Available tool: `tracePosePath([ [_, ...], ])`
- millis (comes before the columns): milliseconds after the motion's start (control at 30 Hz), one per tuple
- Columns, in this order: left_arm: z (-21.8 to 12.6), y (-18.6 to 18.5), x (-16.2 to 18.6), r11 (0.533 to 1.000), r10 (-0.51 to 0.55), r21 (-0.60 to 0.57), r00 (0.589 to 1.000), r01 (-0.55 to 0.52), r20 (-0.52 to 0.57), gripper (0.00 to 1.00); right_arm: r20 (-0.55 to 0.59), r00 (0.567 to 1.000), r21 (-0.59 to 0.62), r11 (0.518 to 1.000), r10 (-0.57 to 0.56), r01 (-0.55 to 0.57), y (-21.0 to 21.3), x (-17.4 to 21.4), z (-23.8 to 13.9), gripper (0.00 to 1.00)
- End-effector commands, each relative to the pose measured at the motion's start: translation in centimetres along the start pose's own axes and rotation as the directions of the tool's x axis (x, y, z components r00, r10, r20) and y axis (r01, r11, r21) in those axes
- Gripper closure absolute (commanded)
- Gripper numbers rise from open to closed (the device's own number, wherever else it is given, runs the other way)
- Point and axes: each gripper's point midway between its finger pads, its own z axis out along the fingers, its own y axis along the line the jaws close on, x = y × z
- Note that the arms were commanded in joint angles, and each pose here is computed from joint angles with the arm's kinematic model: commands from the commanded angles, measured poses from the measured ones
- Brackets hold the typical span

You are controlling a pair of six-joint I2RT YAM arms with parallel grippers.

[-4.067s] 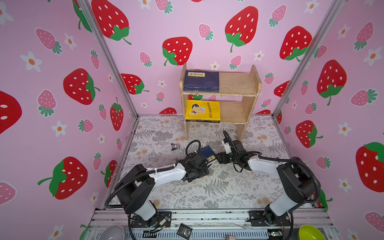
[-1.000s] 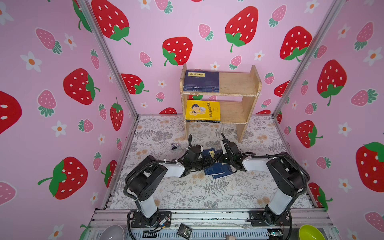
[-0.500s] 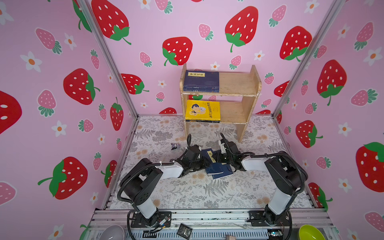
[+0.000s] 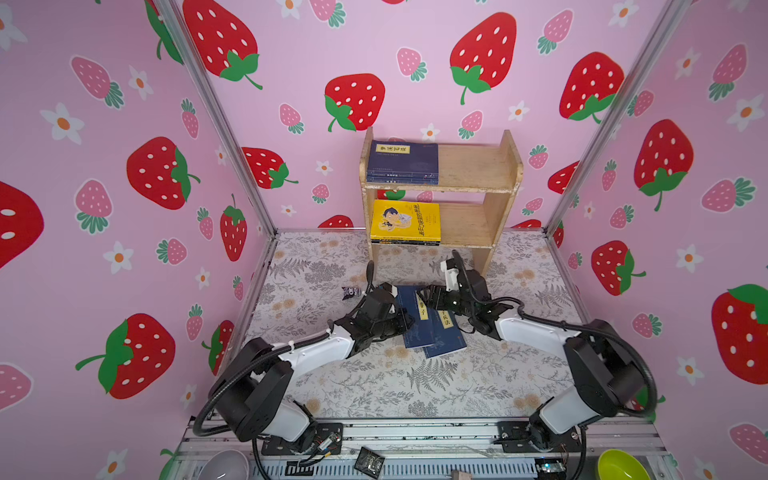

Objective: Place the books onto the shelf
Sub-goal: 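Lift the blue book with both grippers and carry it toward the lower shelf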

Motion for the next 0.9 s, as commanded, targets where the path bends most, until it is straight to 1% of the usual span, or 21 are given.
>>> tracePosePath([
  [0,-3.9,-3.9,-3.0,0.995,0.072,0.057,0.992,-0.078,0.104,1.0,0.173,0.984,-0.029,0.999,0.034,-0.03,1.8,-4.6,-4.2,0.14],
  [100,-7.8,-6.7,-5.4,0.986,0.105,0.102,0.971,-0.129,0.213,1.0,0.286,0.955,-0.04,0.996,0.083,-0.074,2.2,-6.6,-8.0,0.01],
  [167,-10.3,-8.5,-7.0,0.978,0.119,0.13,0.952,-0.161,0.283,1.0,0.343,0.932,-0.066,0.992,0.12,-0.103,2.5,-7.5,-10.1,0.0],
  [267,-13.8,-11.2,-9.7,0.967,0.117,0.161,0.908,-0.196,0.402,1.0,0.382,0.903,-0.172,0.976,0.194,-0.137,3.8,-7.8,-12.2,0.0],
  [333,-15.3,-12.5,-11.3,0.965,0.074,0.189,0.88,-0.182,0.469,1.0,0.37,0.896,-0.264,0.952,0.246,-0.153,4.9,-7.5,-12.8,0.0],
  [400,-16.7,-14.1,-12.9,0.951,0.025,0.246,0.842,-0.186,0.539,1.0,0.335,0.897,-0.348,0.922,0.289,-0.167,6.0,-7.1,-12.9,0.0],
  [467,-17.4,-15.1,-14.2,0.938,-0.031,0.297,0.811,-0.177,0.584,1.0,0.303,0.897,-0.413,0.893,0.321,-0.18,6.8,-6.7,-12.9,0.0],
  [533,-17.4,-15.8,-15.2,0.932,-0.074,0.325,0.796,-0.159,0.6,1.0,0.27,0.895,-0.472,0.859,0.356,-0.199,7.5,-6.1,-12.8,0.0],
  [600,-17.0,-16.2,-15.9,0.931,-0.095,0.336,0.791,-0.145,0.604,1.0,0.249,0.89,-0.53,0.823,0.383,-0.206,8.3,-5.7,-12.7,0.0],
  [667,-16.4,-16.5,-16.4,0.923,-0.126,0.362,0.79,-0.127,0.6,1.0,0.235,0.89,-0.563,0.801,0.391,-0.203,9.0,-5.5,-12.4,0.0],
  [767,-15.4,-16.5,-16.7,0.908,-0.182,0.407,0.789,-0.094,0.587,1.0,0.221,0.89,-0.588,0.783,0.398,-0.204,10.0,-5.7,-11.7,0.0],
  [867,-14.3,-16.4,-16.5,0.904,-0.204,0.422,0.795,-0.07,0.571,1.0,0.207,0.889,-0.614,0.762,0.408,-0.206,10.7,-6.0,-10.8,0.01],
])
